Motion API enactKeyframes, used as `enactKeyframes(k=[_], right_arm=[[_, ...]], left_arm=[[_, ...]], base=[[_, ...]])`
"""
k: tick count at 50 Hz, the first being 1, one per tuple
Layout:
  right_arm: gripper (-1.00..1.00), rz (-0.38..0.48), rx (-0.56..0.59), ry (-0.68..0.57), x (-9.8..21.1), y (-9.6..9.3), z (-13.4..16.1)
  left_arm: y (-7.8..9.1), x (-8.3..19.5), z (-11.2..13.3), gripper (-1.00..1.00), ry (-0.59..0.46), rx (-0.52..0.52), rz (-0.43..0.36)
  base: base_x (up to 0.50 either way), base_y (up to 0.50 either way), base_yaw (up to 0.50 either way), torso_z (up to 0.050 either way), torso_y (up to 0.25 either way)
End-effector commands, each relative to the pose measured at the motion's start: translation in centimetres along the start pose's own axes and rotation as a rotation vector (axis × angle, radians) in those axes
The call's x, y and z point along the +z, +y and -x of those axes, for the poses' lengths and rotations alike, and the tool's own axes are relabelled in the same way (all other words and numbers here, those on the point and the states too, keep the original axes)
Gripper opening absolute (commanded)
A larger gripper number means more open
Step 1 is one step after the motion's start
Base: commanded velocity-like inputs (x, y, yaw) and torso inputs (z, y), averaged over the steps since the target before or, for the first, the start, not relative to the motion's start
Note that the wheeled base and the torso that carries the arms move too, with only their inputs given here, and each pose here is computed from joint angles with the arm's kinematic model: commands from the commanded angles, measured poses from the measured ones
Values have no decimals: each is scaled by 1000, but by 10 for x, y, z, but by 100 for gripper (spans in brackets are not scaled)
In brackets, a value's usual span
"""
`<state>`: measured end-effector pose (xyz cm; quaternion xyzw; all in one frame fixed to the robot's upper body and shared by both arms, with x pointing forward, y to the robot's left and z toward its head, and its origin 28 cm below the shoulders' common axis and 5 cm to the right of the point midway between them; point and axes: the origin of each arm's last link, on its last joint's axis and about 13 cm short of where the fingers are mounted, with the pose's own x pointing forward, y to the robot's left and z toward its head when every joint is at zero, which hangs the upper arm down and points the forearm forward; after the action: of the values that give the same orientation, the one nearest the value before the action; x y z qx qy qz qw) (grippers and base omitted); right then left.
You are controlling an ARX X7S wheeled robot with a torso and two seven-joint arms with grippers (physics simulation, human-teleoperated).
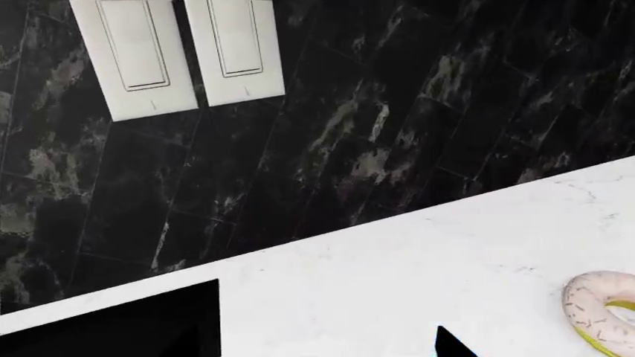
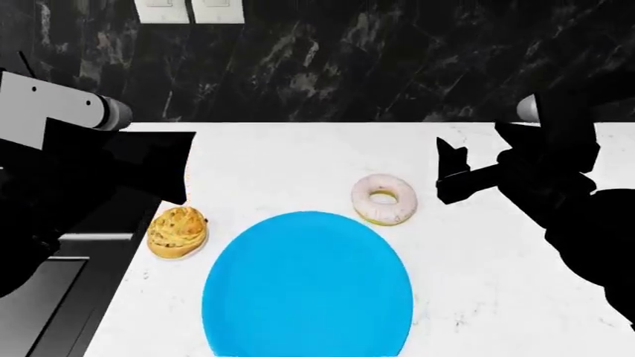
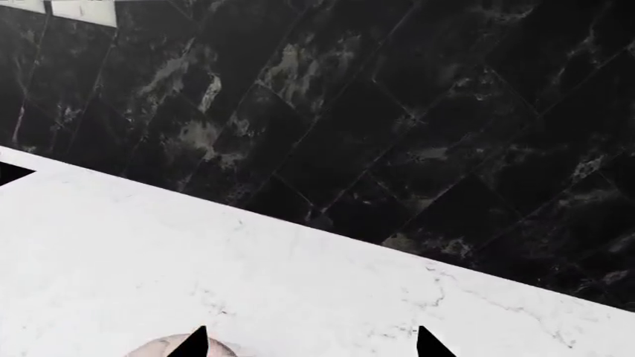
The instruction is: Place the pastries on the plates.
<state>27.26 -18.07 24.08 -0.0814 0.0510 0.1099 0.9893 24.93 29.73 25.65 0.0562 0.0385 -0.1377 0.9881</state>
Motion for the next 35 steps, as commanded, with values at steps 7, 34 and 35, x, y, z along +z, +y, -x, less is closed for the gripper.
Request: enactKeyframes(k=[7, 34, 35], right_arm=[[100, -10, 30, 113, 5, 4, -13], [100, 96, 209, 600, 53, 7, -103], [100, 98, 197, 608, 53, 6, -104]], left_arm=[[3, 1, -3, 100, 24, -11, -20], [3, -4, -8, 100, 48, -1, -23], [2, -5, -8, 100, 48, -3, -23]], base=[[45, 0, 0, 0, 0], [0, 0, 0, 0, 0], [0, 0, 0, 0, 0]])
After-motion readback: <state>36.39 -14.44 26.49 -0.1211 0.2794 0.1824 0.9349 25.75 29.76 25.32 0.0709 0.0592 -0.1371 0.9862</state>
